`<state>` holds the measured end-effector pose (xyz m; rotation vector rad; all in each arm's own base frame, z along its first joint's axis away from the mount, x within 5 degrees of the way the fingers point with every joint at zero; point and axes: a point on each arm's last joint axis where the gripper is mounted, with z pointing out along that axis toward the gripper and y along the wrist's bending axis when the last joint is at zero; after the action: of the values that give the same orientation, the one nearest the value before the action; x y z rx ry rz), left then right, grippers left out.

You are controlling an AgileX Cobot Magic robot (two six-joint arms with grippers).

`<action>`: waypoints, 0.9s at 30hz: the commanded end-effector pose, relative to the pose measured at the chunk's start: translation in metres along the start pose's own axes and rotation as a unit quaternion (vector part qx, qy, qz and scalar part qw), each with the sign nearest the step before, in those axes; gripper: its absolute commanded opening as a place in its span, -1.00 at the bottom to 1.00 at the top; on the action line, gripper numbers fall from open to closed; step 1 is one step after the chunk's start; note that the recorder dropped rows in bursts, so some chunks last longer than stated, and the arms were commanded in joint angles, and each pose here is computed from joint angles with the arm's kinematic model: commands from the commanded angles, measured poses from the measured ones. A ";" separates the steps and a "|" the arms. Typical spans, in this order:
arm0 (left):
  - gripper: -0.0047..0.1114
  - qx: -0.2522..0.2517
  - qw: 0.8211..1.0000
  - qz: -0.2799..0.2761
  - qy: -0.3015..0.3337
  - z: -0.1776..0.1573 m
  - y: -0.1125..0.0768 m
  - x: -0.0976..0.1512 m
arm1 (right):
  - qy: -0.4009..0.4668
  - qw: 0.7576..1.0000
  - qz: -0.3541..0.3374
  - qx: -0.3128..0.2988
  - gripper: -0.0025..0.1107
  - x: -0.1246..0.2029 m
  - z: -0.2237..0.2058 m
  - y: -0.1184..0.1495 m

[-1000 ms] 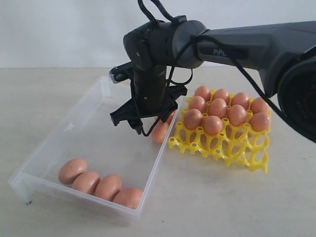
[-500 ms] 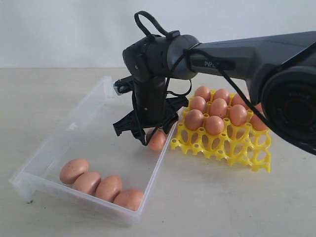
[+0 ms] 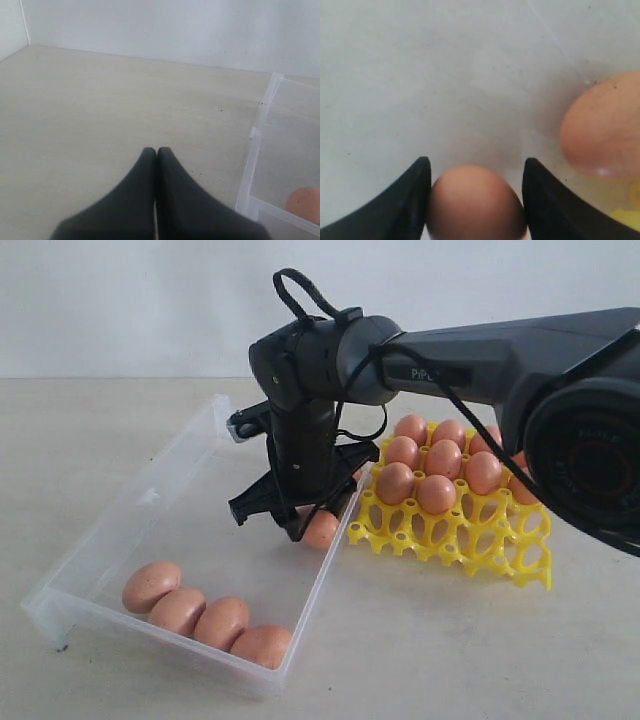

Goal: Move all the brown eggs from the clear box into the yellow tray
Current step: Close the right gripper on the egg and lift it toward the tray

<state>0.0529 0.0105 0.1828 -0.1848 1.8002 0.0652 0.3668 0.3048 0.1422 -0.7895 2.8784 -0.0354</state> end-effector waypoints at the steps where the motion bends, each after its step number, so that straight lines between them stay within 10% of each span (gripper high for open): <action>1: -0.99 0.002 1.000 -0.005 -0.002 0.000 0.000 -0.001 | 0.015 0.997 -0.073 -0.024 -0.93 0.003 -0.008 0.003; 15: -0.99 0.002 1.000 -0.005 -0.002 0.000 0.000 -0.001 | -0.195 0.929 -0.077 -0.305 -0.96 -0.025 -0.059 0.050; 27: -0.99 0.002 1.000 -0.005 -0.002 0.000 0.000 -0.001 | -0.519 0.840 0.031 -0.153 -0.96 0.017 -0.141 0.044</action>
<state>0.0529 0.0105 0.1828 -0.1848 1.8002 0.0652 0.3214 0.3519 0.2586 -0.6657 2.0398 0.7751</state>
